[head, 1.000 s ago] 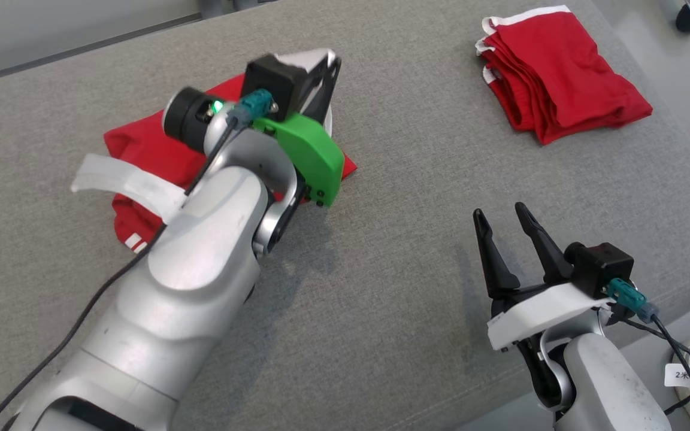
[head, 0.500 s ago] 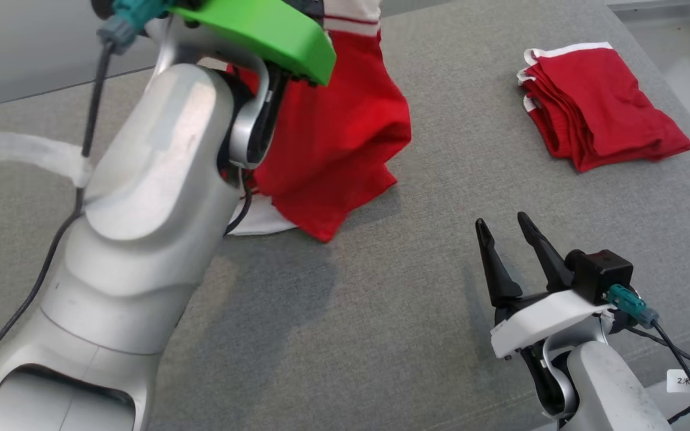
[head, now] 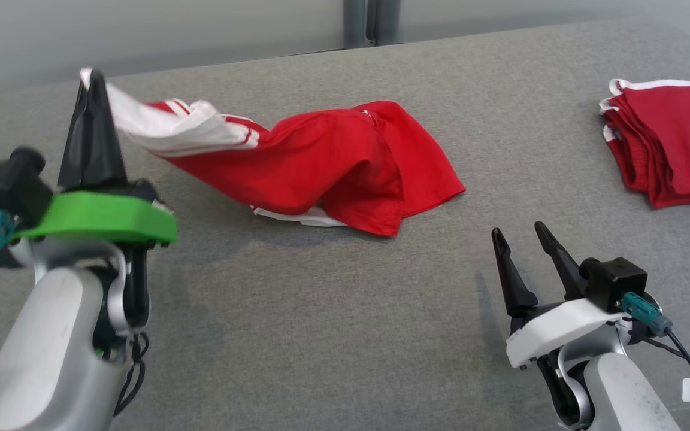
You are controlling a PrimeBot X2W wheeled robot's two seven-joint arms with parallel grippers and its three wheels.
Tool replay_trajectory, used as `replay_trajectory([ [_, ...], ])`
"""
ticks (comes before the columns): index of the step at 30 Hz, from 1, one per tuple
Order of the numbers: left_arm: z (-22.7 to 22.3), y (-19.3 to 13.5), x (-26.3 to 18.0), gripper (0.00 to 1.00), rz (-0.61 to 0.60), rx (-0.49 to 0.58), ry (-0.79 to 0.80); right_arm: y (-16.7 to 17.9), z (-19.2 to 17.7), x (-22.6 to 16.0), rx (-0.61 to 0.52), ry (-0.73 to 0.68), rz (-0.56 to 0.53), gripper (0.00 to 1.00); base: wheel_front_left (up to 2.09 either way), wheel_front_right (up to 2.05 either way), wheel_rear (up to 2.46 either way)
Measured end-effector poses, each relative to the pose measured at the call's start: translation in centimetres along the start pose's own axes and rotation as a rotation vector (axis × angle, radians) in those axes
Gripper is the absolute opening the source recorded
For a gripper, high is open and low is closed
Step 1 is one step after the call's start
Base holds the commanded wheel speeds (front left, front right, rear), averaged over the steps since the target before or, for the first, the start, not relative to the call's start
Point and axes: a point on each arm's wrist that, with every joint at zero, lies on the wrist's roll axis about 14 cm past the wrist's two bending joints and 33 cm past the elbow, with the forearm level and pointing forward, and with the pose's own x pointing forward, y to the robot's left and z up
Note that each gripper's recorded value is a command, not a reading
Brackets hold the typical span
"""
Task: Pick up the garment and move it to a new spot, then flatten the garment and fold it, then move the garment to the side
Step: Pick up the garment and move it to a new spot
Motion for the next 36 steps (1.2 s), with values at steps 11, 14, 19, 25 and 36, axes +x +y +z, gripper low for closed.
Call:
replay_trajectory([
  [11,-4.7,10.2,-10.5,0.00,0.345,0.037,0.179,2.9,-0.1,1.1,-0.022,0.025,0.099,1.00,0.00,0.00,0.00],
  [14,-6.3,11.4,-12.6,0.00,0.411,0.029,0.224,3.1,-0.2,1.1,-0.026,0.031,0.105,1.00,0.00,0.00,0.00],
  [19,-8.9,12.7,-15.6,0.00,0.503,0.014,0.293,2.9,-0.2,0.9,-0.035,0.035,0.105,1.00,0.00,0.00,0.00],
  [25,-9.8,14.3,-17.1,0.00,0.573,0.021,0.314,2.7,-0.3,0.8,-0.050,0.046,0.105,1.00,0.00,0.00,0.00],
  [36,-11.7,15.5,-19.3,1.00,0.656,-0.048,0.346,3.2,-0.2,0.8,-0.051,0.049,0.119,1.00,0.00,0.00,0.00],
])
